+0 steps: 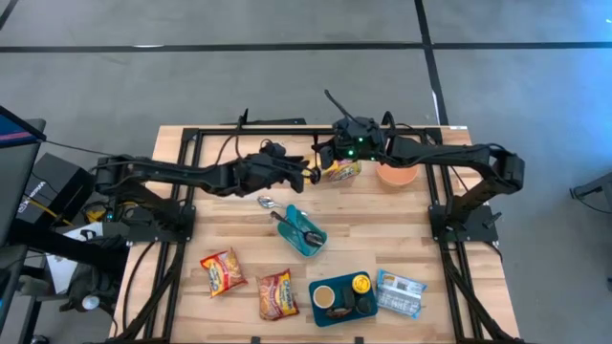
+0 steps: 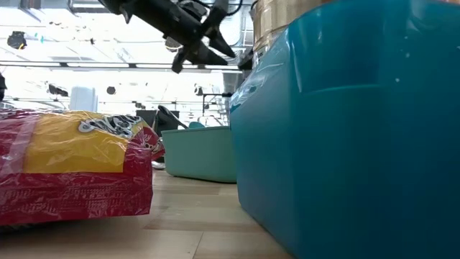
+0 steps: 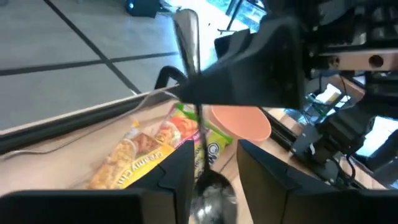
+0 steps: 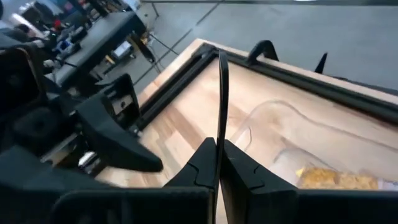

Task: Pick & Place Food Item
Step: Put the black spoon into the green bin

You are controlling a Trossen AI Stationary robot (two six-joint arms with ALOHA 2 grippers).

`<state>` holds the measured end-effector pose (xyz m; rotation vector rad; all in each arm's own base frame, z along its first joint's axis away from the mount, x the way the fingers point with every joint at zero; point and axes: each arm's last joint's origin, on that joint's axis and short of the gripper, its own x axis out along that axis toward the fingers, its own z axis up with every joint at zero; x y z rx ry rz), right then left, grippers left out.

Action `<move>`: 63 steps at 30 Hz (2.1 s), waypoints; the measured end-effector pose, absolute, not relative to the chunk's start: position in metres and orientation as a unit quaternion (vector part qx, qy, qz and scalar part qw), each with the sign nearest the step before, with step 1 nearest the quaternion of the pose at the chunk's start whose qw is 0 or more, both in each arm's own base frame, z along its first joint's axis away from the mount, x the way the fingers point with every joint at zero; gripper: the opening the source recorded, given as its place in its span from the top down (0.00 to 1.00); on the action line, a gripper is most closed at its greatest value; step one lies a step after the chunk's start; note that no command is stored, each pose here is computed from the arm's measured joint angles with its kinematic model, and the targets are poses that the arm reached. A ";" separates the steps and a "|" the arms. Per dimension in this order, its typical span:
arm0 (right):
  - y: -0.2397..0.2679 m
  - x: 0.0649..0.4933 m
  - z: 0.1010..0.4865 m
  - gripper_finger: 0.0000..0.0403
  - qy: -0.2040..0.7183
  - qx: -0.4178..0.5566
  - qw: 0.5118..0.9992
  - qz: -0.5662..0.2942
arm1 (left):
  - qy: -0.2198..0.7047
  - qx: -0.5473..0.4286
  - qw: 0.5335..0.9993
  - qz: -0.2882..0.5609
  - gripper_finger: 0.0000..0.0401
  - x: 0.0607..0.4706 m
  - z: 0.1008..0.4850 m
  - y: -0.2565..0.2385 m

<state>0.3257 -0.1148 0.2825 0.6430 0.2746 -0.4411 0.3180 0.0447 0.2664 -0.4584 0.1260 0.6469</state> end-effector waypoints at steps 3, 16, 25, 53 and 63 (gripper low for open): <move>-0.118 0.324 0.284 1.00 0.136 0.309 0.919 -0.202 | 0.070 -0.221 0.919 0.319 0.70 0.308 0.274 0.044; -0.124 0.317 0.276 1.00 0.208 0.271 0.934 -0.102 | 0.102 -0.228 0.945 0.211 0.73 0.286 0.295 0.056; -0.116 0.317 0.274 1.00 0.234 0.258 0.937 -0.021 | 0.115 -0.258 0.950 0.134 0.74 0.283 0.295 0.072; -0.092 0.324 0.275 1.00 0.240 0.258 0.934 0.058 | 0.099 -0.277 0.954 0.064 0.74 0.301 0.286 0.075; -0.086 0.326 0.275 1.00 0.242 0.258 0.932 0.073 | 0.087 -0.274 0.956 0.057 0.74 0.303 0.288 0.073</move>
